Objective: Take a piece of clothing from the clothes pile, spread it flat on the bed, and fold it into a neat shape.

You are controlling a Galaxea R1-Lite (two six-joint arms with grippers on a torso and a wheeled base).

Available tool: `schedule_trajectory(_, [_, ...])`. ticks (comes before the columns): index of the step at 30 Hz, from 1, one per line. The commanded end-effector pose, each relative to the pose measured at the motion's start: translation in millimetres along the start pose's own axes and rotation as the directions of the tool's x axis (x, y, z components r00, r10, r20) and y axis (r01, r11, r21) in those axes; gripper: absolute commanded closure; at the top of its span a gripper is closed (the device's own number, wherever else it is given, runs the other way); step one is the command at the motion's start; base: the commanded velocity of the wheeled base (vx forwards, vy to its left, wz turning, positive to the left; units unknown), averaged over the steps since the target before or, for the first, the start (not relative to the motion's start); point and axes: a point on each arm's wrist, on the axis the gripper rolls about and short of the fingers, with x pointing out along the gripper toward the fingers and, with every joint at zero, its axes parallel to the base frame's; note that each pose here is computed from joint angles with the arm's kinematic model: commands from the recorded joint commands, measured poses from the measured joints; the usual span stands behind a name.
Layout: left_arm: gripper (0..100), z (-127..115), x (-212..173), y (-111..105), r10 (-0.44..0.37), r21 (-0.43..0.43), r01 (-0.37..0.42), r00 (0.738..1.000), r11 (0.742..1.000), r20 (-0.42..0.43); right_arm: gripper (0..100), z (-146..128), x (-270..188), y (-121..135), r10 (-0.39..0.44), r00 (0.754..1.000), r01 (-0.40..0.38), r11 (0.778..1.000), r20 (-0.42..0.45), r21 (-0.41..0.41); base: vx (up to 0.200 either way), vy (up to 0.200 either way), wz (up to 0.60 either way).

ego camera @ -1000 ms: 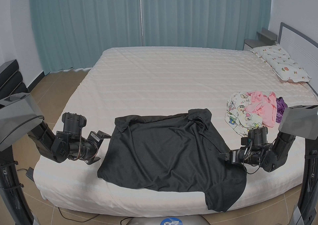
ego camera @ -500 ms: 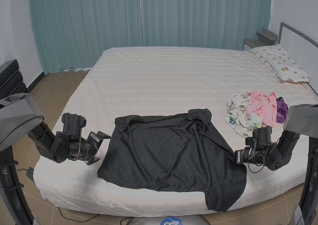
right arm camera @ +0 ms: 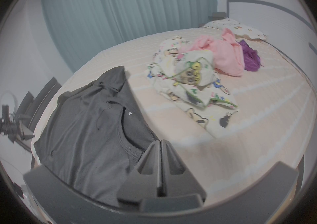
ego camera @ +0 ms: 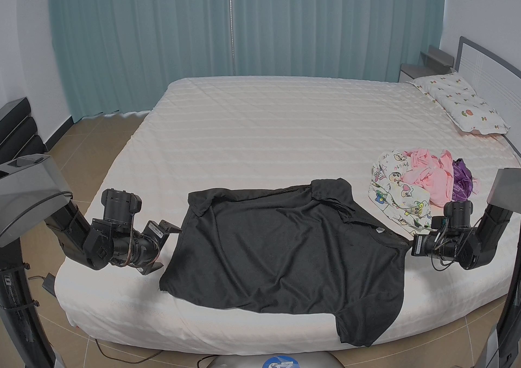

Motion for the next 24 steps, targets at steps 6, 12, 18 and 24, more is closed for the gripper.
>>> schedule_trajectory(6, [0,-5,-1,9,0.033,0.044,-0.032,0.999,0.999,-0.016,0,-16,12,-23,-0.005,1.0,0.005,0.997,-0.003,0.083,0.0,0.0,0.0])
schedule_trajectory(12, [0,-9,-3,16,0.068,0.093,-0.065,0.997,0.994,-0.033,0,-8,9,-14,0.022,0.996,-0.036,0.986,0.081,0.163,0.0,0.0,0.0])
schedule_trajectory(18, [0,-14,-4,21,0.095,0.134,-0.088,0.995,0.987,-0.042,0,-3,-17,0,0.053,0.991,-0.085,0.959,0.124,0.271,0.0,0.0,0.0])
schedule_trajectory(24, [0,-22,-2,22,0.136,0.162,-0.128,0.99,0.979,-0.041,0,-20,-24,17,0.104,0.988,-0.14,0.921,0.116,0.364,0.0,0.0,0.0])
